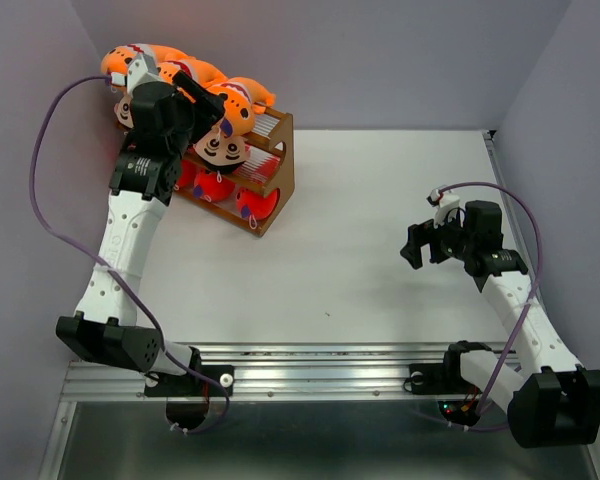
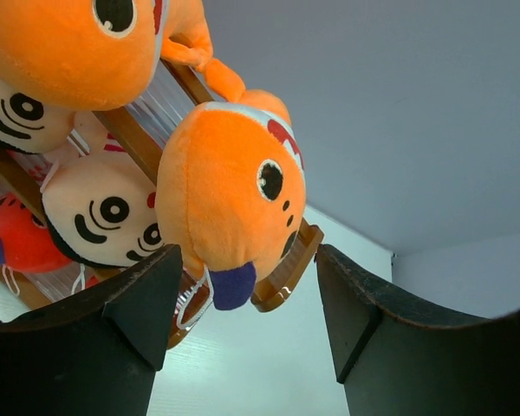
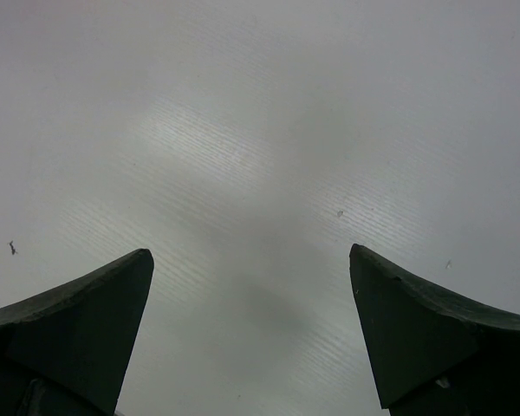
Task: Place and organize the stuffed toys onto the shelf
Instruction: Place the stuffed toy onto shelf
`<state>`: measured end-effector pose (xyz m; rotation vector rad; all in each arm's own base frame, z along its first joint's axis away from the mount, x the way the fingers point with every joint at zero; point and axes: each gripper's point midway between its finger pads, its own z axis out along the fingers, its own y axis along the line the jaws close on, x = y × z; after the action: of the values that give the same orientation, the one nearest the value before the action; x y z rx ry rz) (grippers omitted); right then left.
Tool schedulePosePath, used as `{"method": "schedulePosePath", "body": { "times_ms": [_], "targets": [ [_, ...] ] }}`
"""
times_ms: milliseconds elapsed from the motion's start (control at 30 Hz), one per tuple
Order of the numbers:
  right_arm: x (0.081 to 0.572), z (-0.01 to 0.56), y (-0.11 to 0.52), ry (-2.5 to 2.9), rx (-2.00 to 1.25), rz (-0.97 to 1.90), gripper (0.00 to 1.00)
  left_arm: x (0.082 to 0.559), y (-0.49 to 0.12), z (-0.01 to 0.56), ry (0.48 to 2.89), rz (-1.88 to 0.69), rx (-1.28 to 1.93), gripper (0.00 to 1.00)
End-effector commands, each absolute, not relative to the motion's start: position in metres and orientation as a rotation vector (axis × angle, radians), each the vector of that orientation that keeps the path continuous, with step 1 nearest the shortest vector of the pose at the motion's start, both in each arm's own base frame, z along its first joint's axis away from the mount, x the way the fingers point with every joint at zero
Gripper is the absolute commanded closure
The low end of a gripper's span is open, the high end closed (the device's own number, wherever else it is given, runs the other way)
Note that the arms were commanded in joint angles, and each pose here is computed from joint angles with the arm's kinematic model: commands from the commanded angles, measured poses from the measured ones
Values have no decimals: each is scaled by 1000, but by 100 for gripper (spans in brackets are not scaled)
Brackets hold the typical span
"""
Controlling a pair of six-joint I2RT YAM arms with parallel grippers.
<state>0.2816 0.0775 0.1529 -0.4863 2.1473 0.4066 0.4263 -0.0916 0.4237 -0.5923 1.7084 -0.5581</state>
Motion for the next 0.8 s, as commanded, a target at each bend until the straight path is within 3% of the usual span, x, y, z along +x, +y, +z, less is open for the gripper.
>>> {"method": "schedulePosePath", "body": {
  "times_ms": [0,100,133,200,233,333,767],
  "targets": [
    [292,165,75,2080,-498,372,0,399,-78,467,1584,-552,-545,25],
    [292,167,75,2076,-498,369,0,377,-69,482,1540,-500,-472,22],
    [292,167,74,2076,-495,364,0,370,-67,486,1528,-484,-450,14],
    [294,168,70,2075,-479,346,0,346,-64,499,1472,-436,-321,12],
    [294,169,68,2075,-470,331,0,338,-66,506,1444,-415,-236,5],
    [296,173,64,2067,-456,319,0,305,-67,505,1386,-415,-136,2],
    [325,203,18,2017,-115,71,0,239,-64,340,1441,-435,-72,1]
  ]
}}
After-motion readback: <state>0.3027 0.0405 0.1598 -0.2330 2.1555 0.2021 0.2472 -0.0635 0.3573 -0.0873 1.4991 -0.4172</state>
